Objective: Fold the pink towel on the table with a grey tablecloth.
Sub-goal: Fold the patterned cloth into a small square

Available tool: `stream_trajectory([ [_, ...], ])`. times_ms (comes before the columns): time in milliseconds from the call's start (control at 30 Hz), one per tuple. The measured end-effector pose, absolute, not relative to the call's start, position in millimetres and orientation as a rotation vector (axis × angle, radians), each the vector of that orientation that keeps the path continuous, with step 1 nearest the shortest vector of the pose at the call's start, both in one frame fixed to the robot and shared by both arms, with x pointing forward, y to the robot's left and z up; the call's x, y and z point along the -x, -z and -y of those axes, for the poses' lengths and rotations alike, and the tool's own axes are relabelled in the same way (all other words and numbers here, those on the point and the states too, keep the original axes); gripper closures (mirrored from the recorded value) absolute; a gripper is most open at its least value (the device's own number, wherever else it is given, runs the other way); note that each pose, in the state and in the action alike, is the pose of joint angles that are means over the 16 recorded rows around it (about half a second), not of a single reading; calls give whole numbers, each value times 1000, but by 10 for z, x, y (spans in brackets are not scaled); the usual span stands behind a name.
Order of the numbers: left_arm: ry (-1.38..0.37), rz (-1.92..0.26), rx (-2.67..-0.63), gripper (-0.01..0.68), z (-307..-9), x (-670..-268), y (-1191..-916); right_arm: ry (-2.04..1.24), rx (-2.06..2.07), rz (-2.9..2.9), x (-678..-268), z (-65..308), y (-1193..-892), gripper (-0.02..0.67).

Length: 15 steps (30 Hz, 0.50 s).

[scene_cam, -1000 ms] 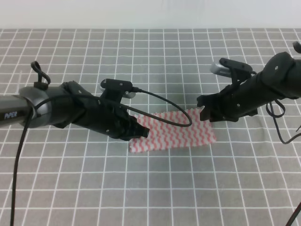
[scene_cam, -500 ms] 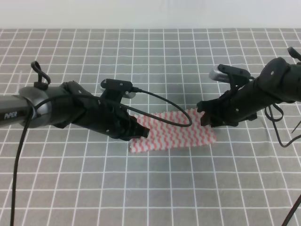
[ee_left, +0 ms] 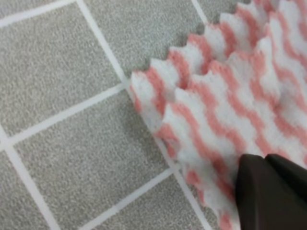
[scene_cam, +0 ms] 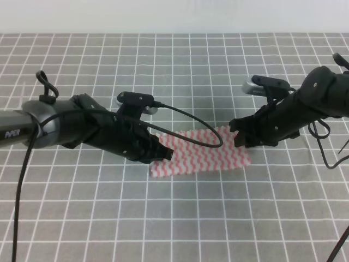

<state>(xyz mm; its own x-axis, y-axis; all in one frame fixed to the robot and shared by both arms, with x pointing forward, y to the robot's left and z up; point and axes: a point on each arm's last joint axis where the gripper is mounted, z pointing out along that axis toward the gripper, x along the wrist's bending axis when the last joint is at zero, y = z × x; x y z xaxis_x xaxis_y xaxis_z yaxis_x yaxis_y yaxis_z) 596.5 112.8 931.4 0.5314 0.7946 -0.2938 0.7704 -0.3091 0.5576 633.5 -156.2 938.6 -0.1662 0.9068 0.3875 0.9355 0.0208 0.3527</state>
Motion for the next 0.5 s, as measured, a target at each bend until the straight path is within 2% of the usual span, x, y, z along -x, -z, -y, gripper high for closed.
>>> stream_trajectory([
  [300, -45, -1260, -2114, 673, -1127, -5963, -9313, 827, 1983, 2176, -6316, 1549, -9391, 442],
  [500, -45, -1260, -2114, 673, -1127, -5963, -9313, 822, 1979, 2160, -6305, 1542, -9396, 483],
])
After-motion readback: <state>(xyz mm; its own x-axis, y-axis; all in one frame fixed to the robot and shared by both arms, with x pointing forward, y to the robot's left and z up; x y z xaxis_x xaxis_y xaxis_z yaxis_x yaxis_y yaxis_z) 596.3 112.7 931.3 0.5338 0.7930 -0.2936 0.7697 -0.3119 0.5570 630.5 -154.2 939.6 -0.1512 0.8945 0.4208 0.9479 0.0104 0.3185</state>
